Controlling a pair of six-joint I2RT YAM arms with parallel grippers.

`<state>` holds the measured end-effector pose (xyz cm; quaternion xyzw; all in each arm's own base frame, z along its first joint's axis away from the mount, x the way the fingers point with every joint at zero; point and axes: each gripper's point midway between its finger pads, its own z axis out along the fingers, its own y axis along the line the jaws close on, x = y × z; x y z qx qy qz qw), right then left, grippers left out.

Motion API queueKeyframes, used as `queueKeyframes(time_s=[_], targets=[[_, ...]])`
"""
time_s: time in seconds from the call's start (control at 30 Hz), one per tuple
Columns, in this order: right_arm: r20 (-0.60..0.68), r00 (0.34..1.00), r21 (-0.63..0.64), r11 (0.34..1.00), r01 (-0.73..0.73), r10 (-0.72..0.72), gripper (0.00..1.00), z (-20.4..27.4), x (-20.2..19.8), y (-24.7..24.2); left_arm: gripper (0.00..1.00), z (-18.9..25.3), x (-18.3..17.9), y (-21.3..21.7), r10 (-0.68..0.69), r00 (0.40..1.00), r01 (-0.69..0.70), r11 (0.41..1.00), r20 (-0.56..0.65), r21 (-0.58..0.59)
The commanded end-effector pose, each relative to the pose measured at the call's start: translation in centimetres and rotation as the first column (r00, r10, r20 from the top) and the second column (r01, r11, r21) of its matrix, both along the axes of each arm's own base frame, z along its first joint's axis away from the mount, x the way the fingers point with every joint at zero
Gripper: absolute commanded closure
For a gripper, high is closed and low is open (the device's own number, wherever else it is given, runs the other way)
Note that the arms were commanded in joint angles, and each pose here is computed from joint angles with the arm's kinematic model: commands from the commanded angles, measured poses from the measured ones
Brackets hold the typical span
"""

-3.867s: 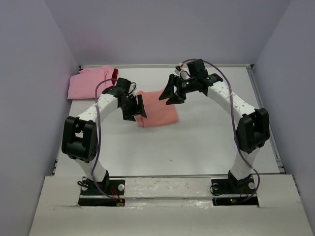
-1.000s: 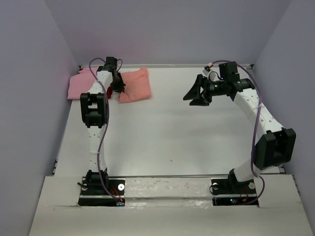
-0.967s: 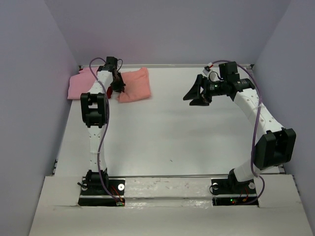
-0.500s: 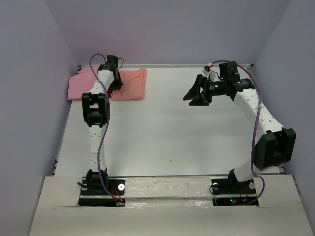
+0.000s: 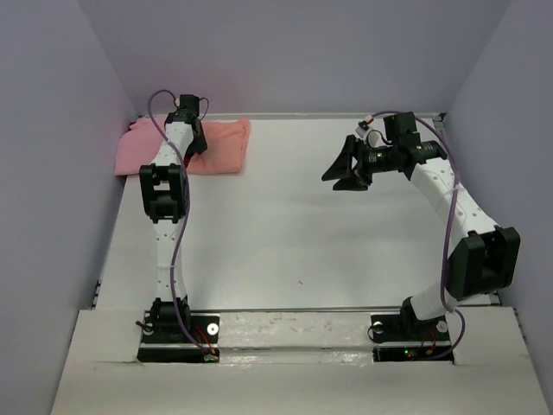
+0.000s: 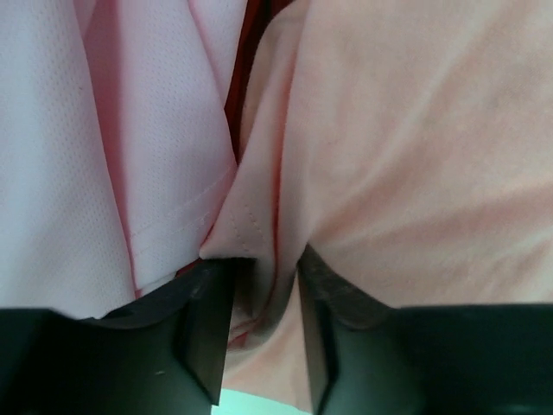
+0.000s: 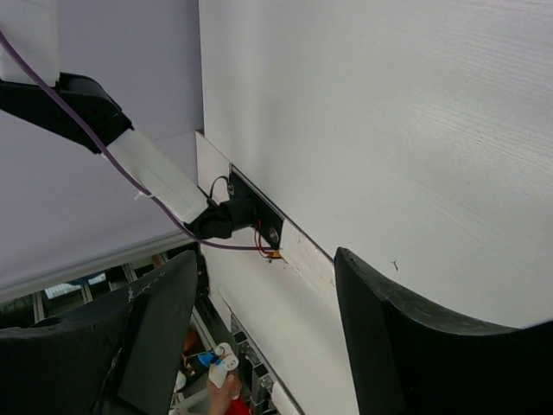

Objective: Fold and stack the t-shirts
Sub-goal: Put the neatly folded tshirt into the corner of the board with the left arm

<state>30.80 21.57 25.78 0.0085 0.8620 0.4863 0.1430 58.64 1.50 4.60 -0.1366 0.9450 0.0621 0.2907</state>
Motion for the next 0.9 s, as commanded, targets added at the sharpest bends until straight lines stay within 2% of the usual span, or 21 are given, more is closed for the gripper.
queueKeyframes(time_s=[0.0, 0.1, 0.17, 0.3, 0.33, 0.47, 0.87], targets=[[0.039, 0.999, 0.027, 1.000, -0.010, 0.009, 0.30, 1.7, -0.7, -0.1, 0.44, 2.4, 2.1, -0.1, -0.002, 0.995, 0.005, 1.000, 0.105, -0.030], [0.036, 0.999, 0.026, 1.000, -0.009, 0.008, 0.30, 1.5, -0.6, -0.1, 0.30, 2.4, 2.3, -0.8, -0.006, 0.994, 0.013, 0.998, 0.113, -0.064], [0.036, 0.999, 0.024, 1.000, -0.008, 0.008, 0.30, 1.5, -0.5, -0.1, 0.12, 2.7, 2.3, -1.2, -0.016, 0.992, 0.027, 0.995, 0.125, -0.092], [0.027, 1.000, 0.024, 1.000, -0.009, 0.008, 0.30, 1.2, -0.4, -0.1, 0.01, 3.8, 2.0, -2.5, -0.044, 0.986, 0.068, 0.986, 0.159, -0.150], [0.027, 1.000, 0.022, 1.000, -0.008, 0.008, 0.30, 1.1, -0.3, -0.1, 0.01, 5.5, 2.3, -3.2, -0.053, 0.978, 0.091, 0.979, 0.201, -0.185], [0.021, 1.000, 0.023, 1.000, -0.010, 0.010, 0.30, 0.9, -0.1, 0.0, 0.01, 7.7, 2.0, -3.9, -0.045, 0.969, 0.095, 0.975, 0.244, -0.200], [0.017, 1.000, 0.027, 0.999, -0.026, 0.025, 0.30, 0.6, 0.3, 0.2, 0.01, 12.6, 2.2, -3.8, -0.043, 0.949, 0.101, 0.979, 0.311, -0.175]])
